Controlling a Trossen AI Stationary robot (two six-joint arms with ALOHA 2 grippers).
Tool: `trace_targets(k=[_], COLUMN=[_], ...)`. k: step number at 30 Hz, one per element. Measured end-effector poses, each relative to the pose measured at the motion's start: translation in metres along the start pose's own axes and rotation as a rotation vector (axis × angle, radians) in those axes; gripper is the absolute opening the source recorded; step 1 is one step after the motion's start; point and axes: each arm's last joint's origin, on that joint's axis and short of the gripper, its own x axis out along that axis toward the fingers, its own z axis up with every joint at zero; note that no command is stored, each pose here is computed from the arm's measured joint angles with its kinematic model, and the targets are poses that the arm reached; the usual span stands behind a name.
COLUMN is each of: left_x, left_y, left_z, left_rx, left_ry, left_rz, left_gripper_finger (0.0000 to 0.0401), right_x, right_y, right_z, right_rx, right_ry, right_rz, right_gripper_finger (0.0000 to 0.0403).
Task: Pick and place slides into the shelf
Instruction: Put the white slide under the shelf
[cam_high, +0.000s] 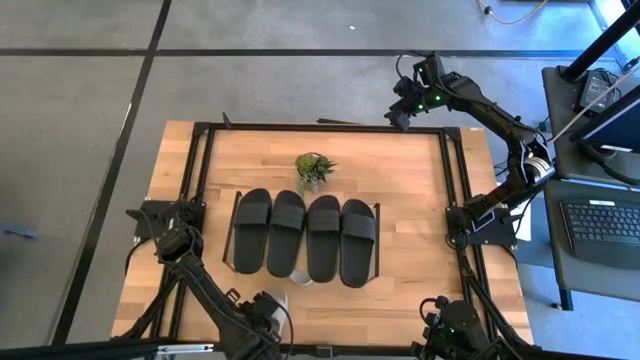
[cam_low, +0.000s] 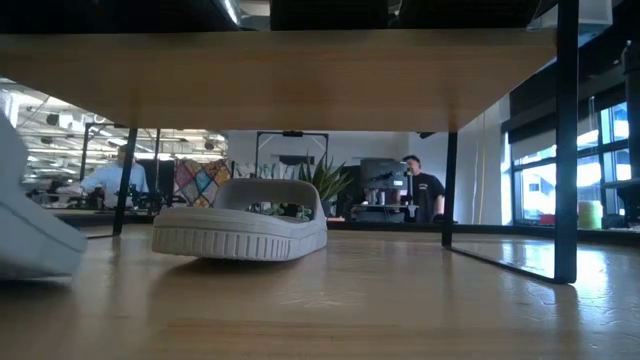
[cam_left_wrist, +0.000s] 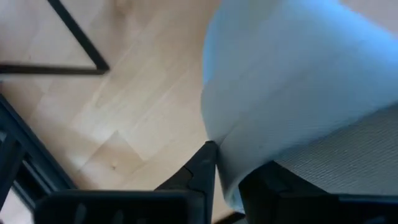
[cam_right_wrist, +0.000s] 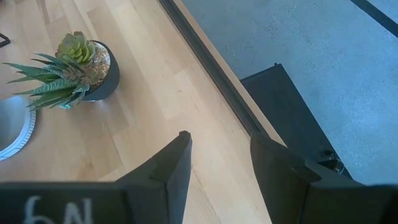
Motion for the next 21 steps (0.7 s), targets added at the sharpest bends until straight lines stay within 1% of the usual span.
trace_targets(k=[5, 8, 13, 18, 21], left_x=[0.001, 0.002, 0.002, 0.003, 0.002], left_y=[-0.002, -0.003, -0.004, -0.007, -0.008], left_z=[0.008, 0.015, 0.021, 0.02, 0.018], left_rx=[-0.011, -0.025, -0.04, -0.047, -0.021], left_ry=[-0.114, -0.141, -0.136, -0.081, -0.046], left_rz=[-0.019, -0.026, -0.024, -0.045, -0.057], left_gripper_finger=[0.0066, 0.0068, 0.0069, 0.007, 0.007], right_x=[0.0, 0.0, 0.0, 0.0, 0.0], right_y=[0.0, 0.0, 0.0, 0.0, 0.0], right_z=[0.0, 0.0, 0.0, 0.0, 0.0], right_rx=[0.003, 0.003, 0.003, 0.003, 0.002], right_ry=[0.0, 0.0, 0.0, 0.0, 0.0], right_rz=[0.0, 0.0, 0.0, 0.0, 0.0], right_gripper_finger=[0.0165, 0.0165, 0.0165, 0.0165, 0.0165])
